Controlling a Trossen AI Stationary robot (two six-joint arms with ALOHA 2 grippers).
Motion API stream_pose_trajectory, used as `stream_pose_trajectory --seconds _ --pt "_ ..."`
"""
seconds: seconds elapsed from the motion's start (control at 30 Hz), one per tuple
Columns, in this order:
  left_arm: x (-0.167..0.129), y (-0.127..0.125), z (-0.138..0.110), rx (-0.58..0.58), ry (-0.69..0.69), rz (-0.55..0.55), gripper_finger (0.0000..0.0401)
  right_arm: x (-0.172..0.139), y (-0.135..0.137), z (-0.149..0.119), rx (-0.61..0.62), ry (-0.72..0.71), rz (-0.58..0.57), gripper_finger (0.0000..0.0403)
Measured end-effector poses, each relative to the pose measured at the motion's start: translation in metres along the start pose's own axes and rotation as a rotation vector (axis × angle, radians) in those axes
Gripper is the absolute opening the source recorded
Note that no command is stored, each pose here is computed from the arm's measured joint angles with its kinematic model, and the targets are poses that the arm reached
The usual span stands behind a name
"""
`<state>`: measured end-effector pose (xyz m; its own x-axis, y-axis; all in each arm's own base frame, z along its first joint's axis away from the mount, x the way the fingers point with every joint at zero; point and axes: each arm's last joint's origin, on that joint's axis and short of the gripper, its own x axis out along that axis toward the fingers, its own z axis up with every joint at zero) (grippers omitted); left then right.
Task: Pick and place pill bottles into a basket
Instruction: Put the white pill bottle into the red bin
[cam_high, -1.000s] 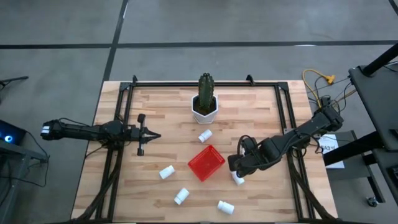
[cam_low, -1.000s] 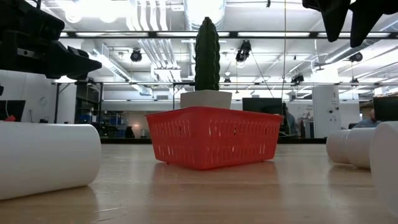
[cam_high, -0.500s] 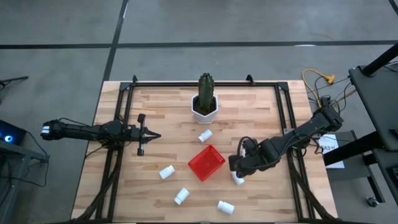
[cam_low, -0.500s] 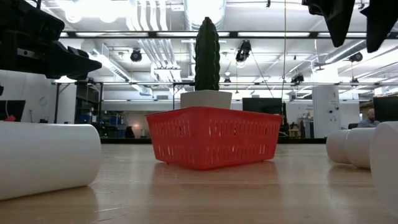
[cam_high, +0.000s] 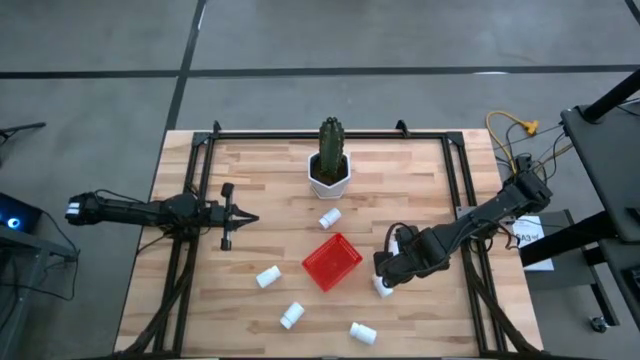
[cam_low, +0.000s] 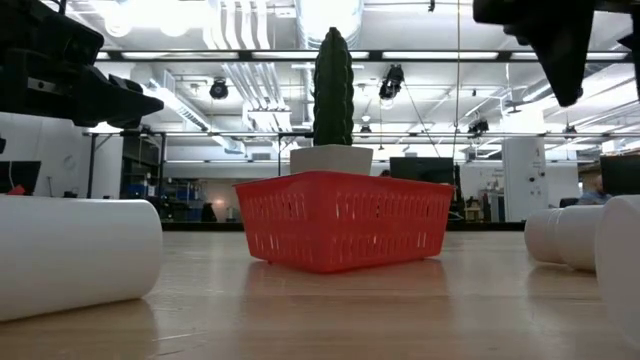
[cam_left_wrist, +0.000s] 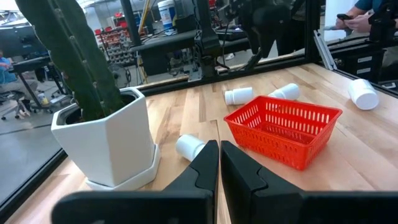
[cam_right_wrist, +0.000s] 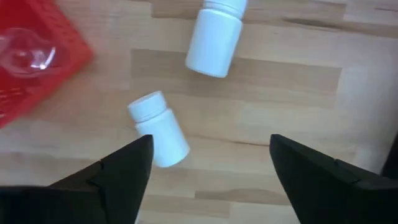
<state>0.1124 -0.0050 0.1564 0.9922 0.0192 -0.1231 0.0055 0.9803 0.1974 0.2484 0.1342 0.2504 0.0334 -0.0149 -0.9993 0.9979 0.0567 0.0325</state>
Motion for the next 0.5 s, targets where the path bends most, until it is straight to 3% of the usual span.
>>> stream_pose_trajectory --seconds 0.2,0.5 --pt "0.0 0.0 -0.0001 0.0 0.001 0.0 0.0 0.0075 -0.0025 0.0012 -0.003 -0.004 -0.019 0.0362" --pt "0.0 0.0 0.0001 -0.001 0.0 0.0 0.0 0.0095 -0.0018 -0.0007 -0.02 0.007 -0.005 0.0365"
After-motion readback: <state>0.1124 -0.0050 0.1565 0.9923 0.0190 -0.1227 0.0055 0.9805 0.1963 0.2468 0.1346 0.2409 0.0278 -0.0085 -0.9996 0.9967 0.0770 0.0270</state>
